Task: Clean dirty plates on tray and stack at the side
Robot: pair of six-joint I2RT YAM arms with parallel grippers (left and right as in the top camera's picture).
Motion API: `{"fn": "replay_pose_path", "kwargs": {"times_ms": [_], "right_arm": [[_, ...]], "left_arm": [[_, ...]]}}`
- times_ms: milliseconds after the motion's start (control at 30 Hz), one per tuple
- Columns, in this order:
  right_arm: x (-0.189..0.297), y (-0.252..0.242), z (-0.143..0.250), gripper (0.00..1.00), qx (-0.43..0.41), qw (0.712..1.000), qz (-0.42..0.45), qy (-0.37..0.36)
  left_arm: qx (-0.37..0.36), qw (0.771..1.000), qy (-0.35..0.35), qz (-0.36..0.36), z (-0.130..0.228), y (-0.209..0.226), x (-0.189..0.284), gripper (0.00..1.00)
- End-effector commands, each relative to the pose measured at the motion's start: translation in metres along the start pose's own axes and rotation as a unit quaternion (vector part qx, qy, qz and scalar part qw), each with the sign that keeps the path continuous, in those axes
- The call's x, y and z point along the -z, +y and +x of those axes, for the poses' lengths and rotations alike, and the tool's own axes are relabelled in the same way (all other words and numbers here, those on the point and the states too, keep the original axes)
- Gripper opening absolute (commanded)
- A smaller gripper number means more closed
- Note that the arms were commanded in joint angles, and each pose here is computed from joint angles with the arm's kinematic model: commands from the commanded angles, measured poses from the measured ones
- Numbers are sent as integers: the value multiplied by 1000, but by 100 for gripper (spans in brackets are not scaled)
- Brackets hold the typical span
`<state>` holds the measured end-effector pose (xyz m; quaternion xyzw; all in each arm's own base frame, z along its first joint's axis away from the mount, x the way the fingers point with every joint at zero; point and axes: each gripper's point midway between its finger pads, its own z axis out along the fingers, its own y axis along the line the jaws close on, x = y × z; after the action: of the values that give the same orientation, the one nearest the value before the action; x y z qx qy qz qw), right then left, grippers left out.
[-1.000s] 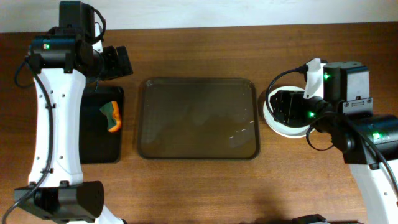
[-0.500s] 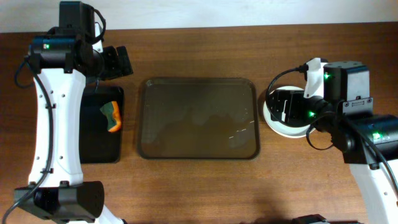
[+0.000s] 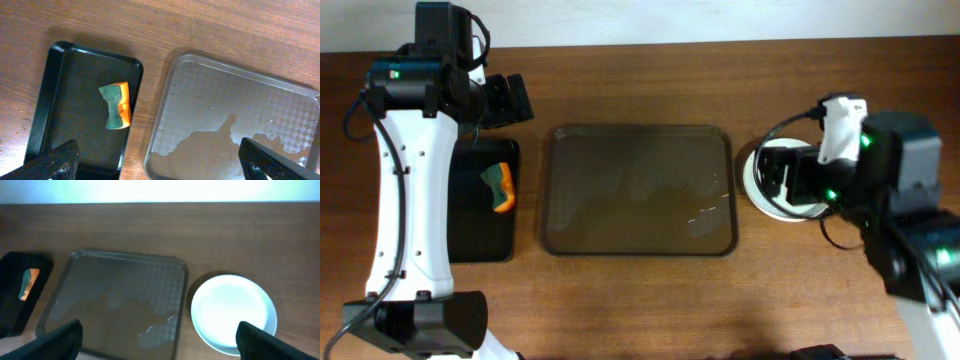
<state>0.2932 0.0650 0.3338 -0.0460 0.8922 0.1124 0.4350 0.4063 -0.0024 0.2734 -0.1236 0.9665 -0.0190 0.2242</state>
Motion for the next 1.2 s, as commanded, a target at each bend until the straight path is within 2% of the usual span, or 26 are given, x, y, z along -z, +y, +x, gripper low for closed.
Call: {"fn": "replay_pose_path", "kwargs": {"times_ms": [0,233,433,533,1067,1167], "right_arm": [[-1,-5,23,98,46,998,3,-49],[-8,-32,106,98,58,964,23,-259],[-36,-40,138,98,73,930,17,-360],[-60,-55,169,98,54,956,45,-284],[-59,-53,168,98,50,956,40,-286],[-59,-53,168,98,50,956,40,-286]], "left_arm": [[-7,1000,-4,4,-2,-2,2,100],[-7,1000,-4,4,-2,-2,2,100],[-7,1000,-4,4,-2,-2,2,100],[-7,1000,-4,4,-2,-2,2,100],[-7,1000,-4,4,-2,-2,3,100],[-6,999,-31,7,-3,0,26,100]]}}
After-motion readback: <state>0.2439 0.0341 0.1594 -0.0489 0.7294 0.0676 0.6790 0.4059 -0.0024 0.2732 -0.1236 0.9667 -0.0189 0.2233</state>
